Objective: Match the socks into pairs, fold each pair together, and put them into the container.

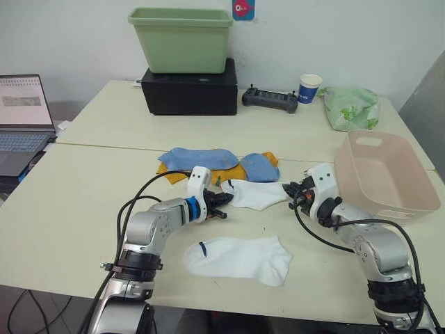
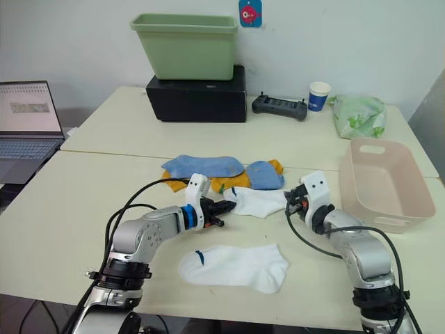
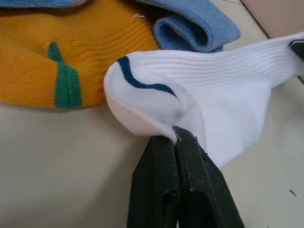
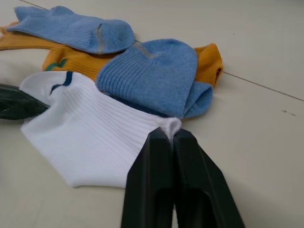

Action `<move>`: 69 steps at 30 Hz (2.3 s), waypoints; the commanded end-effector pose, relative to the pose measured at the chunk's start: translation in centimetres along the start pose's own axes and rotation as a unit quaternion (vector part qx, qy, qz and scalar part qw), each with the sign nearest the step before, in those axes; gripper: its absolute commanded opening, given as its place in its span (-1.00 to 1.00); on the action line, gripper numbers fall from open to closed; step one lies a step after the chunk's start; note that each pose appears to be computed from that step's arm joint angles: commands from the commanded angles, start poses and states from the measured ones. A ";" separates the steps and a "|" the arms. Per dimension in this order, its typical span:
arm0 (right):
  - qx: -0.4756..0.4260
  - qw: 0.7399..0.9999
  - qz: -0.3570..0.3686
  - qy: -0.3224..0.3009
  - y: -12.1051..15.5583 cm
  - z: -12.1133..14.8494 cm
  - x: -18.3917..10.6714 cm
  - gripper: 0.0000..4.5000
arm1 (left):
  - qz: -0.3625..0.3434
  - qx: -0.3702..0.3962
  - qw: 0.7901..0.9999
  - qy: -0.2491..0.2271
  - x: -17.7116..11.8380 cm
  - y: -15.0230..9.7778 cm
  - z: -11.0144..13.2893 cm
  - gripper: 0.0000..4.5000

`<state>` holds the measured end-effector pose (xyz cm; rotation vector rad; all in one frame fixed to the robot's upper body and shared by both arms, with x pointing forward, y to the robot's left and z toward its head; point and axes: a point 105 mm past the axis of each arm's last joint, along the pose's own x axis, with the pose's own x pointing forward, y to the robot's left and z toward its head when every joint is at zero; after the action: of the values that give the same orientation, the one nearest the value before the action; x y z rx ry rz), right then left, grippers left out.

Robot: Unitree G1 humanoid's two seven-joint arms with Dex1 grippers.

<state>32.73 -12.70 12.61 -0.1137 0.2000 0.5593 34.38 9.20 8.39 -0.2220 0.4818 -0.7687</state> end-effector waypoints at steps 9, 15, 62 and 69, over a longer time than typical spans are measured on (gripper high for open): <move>0.095 0.992 0.066 0.046 1.9 2.0 -2.7 -0.99 | -0.040 -0.040 0.996 -0.069 -8.1 -2.1 0.7 -1.00; 0.105 0.989 0.047 0.090 1.8 0.6 -1.0 -0.99 | 0.006 -0.055 0.997 -0.048 -7.2 -1.4 -1.8 -1.00; 0.085 0.994 0.024 0.062 2.2 -1.5 0.3 -1.00 | 0.111 -0.031 0.987 -0.113 -8.0 1.7 -0.1 0.43; 0.075 0.994 0.031 0.067 2.5 -1.7 0.2 -1.00 | 0.102 -0.011 0.992 -0.072 -6.1 2.3 -0.1 0.99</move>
<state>31.46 -11.15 9.47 0.0250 0.4336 0.5724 31.83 15.97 9.39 -0.2697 0.3673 -0.5039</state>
